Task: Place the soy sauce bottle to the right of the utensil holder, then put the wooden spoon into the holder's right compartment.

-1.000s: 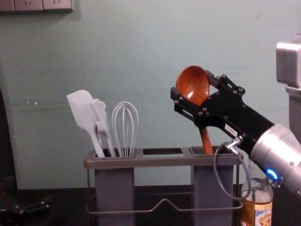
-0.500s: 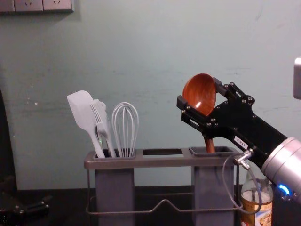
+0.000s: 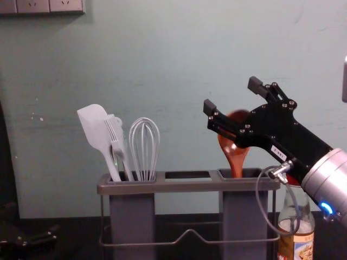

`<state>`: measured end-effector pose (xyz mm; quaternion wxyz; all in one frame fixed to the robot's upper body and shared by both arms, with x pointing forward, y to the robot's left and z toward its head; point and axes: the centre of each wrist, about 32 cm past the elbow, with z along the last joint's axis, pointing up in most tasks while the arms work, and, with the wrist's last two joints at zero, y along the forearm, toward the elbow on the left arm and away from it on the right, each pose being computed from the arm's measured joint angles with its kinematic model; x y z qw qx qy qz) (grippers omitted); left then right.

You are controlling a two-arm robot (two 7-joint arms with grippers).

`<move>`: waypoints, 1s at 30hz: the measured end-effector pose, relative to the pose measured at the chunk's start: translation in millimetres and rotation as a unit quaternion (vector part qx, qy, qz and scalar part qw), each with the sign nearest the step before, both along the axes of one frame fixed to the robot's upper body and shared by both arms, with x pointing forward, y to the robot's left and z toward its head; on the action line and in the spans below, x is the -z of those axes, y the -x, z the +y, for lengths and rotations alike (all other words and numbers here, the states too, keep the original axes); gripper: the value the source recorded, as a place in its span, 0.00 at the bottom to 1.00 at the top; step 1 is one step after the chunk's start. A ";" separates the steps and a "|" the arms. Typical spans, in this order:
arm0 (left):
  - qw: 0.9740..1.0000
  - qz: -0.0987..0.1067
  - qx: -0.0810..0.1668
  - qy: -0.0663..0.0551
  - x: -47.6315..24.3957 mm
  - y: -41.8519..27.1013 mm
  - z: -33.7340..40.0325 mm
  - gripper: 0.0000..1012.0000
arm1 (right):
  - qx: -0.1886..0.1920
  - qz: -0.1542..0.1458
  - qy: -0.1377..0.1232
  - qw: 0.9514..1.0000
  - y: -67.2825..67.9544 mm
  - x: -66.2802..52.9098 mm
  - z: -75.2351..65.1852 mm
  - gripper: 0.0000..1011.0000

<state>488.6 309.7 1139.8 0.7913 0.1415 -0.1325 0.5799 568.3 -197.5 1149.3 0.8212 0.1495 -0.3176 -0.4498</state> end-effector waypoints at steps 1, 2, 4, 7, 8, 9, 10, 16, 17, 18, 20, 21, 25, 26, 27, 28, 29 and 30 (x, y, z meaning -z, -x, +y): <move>1.000 0.000 0.000 0.000 0.0 0.0 0.0 0.99 | 0.002 0.001 -0.001 1.000 0.6 -0.9 0.7 0.99; 1.000 0.000 0.000 0.000 0.0 0.0 0.0 0.99 | 0.002 0.002 -0.001 1.000 0.8 -1.2 0.8 0.99; 1.000 0.000 0.000 0.000 0.0 0.0 0.0 0.99 | 0.003 0.003 -0.002 1.000 1.2 -1.8 1.2 0.99; 1.000 0.000 0.000 0.000 0.0 0.0 0.0 0.99 | 0.005 0.005 -0.004 1.000 1.8 -2.4 1.7 0.99; 1.000 0.000 0.000 0.000 0.0 0.0 0.0 0.99 | 0.005 0.006 -0.004 1.000 2.0 -2.5 1.8 0.99; 1.000 0.000 0.000 0.000 0.0 0.0 0.0 0.99 | 0.006 0.008 -0.004 1.000 2.5 -2.6 2.0 0.99; 1.000 0.000 0.000 0.000 0.0 0.0 0.0 0.99 | 0.006 0.008 -0.004 1.000 2.6 -2.8 2.0 0.99; 1.000 0.000 0.000 0.000 0.0 0.0 0.0 0.99 | 0.006 0.009 -0.006 1.000 3.1 -3.9 2.2 0.99; 1.000 0.000 0.000 0.000 0.0 0.0 0.0 0.99 | 0.006 0.009 -0.007 1.000 3.1 -3.9 2.2 0.99; 1.000 0.000 0.000 0.000 0.0 0.0 0.0 0.99 | 0.006 0.009 -0.007 1.000 3.4 -4.0 2.2 0.99; 1.000 0.000 0.000 0.000 0.0 0.0 0.0 0.99 | 0.005 0.009 -0.009 1.000 3.7 -4.3 2.4 0.99; 1.000 0.000 0.000 0.000 0.0 0.0 0.0 0.99 | 0.005 0.009 -0.010 1.000 3.8 -4.4 2.4 0.99; 1.000 0.000 0.000 0.000 0.0 0.0 0.0 0.99 | 0.005 0.007 -0.012 1.000 5.5 -7.2 2.1 0.99; 1.000 0.000 0.000 0.000 0.0 0.0 0.0 0.99 | 0.005 0.005 -0.013 1.000 6.0 -8.1 1.9 0.99; 1.000 0.000 0.000 0.000 0.0 0.0 0.0 0.99 | 0.005 0.004 -0.014 1.000 6.5 -9.2 1.7 0.99; 1.000 0.000 0.000 0.000 0.0 0.0 0.0 0.99 | 0.006 0.000 -0.016 1.000 7.9 -11.8 0.7 0.99; 1.000 0.000 0.000 0.000 0.0 0.0 0.0 0.99 | 0.006 -0.002 -0.016 1.000 8.8 -13.1 0.0 0.99; 1.000 0.000 0.000 0.000 0.0 0.0 0.0 0.99 | 0.008 -0.007 -0.018 1.000 11.1 -16.4 -1.8 0.99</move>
